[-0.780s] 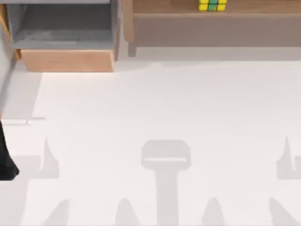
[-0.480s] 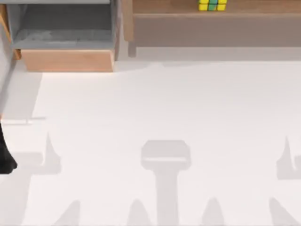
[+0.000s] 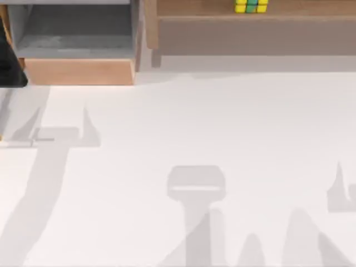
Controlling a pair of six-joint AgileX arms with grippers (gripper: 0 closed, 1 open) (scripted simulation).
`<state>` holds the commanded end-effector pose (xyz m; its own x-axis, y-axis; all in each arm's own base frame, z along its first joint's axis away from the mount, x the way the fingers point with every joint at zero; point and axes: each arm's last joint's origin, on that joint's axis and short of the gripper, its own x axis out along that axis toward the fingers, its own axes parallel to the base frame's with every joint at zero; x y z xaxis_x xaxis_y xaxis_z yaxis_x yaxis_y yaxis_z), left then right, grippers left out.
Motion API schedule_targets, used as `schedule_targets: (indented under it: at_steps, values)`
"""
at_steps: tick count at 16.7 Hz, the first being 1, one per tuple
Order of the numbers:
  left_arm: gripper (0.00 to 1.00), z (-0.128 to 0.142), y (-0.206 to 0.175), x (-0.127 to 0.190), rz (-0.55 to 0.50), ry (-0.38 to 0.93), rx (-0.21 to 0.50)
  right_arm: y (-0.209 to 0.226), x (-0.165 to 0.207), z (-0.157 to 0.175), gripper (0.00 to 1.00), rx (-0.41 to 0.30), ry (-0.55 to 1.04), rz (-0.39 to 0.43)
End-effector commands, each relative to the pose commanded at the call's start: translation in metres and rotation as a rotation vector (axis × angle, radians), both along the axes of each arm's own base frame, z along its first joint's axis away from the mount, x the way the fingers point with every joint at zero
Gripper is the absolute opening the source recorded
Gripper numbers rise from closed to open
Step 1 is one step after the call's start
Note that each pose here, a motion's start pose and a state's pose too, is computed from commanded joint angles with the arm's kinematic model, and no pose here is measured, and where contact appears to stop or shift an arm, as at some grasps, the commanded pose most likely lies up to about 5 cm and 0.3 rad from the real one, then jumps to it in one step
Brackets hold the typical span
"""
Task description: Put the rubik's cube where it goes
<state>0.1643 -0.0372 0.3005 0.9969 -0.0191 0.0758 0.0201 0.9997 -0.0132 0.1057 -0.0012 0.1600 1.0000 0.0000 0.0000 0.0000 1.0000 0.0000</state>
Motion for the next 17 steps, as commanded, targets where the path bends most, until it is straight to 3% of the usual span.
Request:
schedule_targets:
  at_steps: [4, 7, 11, 14, 17]
  values:
    - [1.00, 0.036, -0.062, 0.084, -0.006, 0.032, 0.005, 0.000, 0.000, 0.000, 1.00, 0.000, 0.000, 0.000]
    - [1.00, 0.025, -0.136, 0.149, -0.010, 0.062, 0.018, 0.000, 0.000, 0.000, 1.00, 0.000, 0.000, 0.000]
    - [1.00, -0.035, -0.244, 0.205, -0.011, 0.088, 0.036, 0.000, 0.000, 0.000, 1.00, 0.000, 0.000, 0.000]
    - [1.00, -0.091, -0.308, 0.219, -0.008, 0.092, 0.039, 0.000, 0.000, 0.000, 1.00, 0.000, 0.000, 0.000]
    - [1.00, -0.132, -0.349, 0.219, -0.003, 0.084, 0.027, 0.000, 0.000, 0.000, 1.00, 0.000, 0.000, 0.000]
